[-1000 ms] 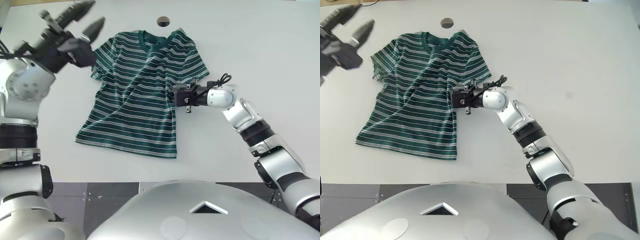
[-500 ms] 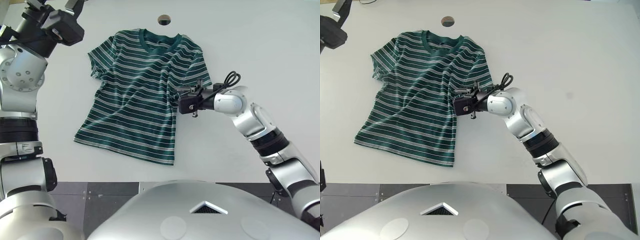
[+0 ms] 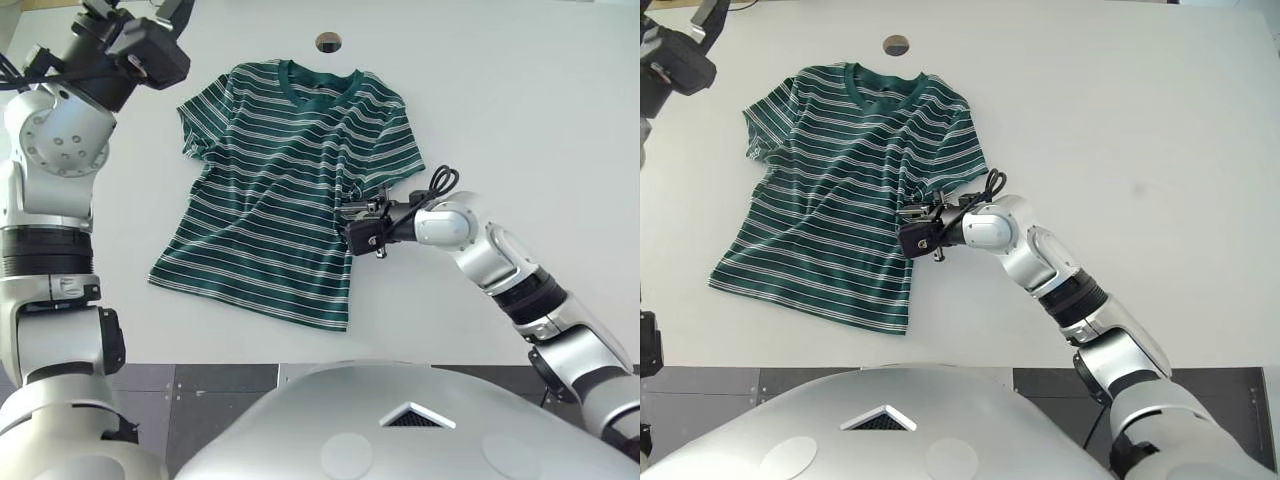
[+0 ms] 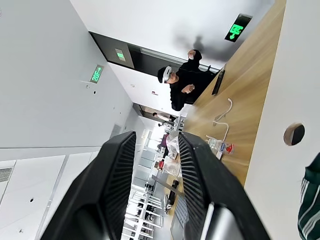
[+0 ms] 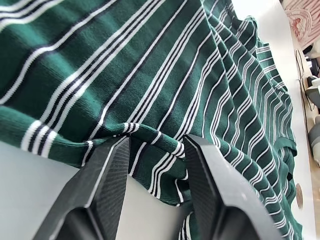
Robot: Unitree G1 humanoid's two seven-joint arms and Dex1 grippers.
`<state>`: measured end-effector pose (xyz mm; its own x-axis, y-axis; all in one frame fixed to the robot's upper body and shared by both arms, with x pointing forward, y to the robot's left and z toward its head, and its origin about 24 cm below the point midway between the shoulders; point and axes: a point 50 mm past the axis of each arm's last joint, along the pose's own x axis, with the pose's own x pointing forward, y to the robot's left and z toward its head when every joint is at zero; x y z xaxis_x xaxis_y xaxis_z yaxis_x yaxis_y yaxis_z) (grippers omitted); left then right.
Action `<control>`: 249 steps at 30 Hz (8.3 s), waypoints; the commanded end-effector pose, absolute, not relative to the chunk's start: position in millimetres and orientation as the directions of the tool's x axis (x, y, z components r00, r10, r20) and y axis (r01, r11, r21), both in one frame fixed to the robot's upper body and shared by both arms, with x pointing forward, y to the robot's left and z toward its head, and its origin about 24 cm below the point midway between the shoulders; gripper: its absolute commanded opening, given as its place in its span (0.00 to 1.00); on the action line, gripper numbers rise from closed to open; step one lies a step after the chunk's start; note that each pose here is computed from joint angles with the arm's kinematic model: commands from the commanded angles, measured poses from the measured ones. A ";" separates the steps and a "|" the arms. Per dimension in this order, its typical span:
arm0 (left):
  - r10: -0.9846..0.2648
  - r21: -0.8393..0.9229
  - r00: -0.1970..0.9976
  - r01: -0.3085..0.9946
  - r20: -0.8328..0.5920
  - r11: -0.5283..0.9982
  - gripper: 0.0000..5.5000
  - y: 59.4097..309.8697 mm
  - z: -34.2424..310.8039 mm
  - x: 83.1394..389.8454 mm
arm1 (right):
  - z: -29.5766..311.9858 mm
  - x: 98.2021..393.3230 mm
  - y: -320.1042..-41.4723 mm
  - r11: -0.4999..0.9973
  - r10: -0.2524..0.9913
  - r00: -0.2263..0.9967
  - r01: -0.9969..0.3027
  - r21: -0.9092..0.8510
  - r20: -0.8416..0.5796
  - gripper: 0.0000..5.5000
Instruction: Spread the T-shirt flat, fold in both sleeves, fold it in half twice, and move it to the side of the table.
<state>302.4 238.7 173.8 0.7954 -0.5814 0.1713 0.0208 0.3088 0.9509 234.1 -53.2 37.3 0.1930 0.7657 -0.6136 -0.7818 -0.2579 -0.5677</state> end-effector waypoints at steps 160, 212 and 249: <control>-0.845 -0.516 0.530 0.705 -0.074 0.487 1.00 136.5 94.6 274.2 | 97.5 253.9 -262.7 0.792 0.443 0.636 -0.608 -0.056 -0.631 0.02; -0.846 -0.544 0.531 0.694 -0.054 0.471 1.00 135.7 84.5 270.9 | 80.3 266.6 -248.7 0.719 0.397 0.604 -0.673 -0.176 -0.691 0.20; -0.831 -0.517 0.552 0.693 -0.069 0.503 1.00 143.7 81.7 272.4 | 101.6 229.5 -157.5 0.435 0.776 0.382 -0.900 -0.012 -0.503 0.20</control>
<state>272.4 137.3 84.0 0.5383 -0.8413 -0.0492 0.6953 0.4763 -0.5382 220.5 -158.8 87.1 0.3403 0.7499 -0.5673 -0.9165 0.3995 -0.0217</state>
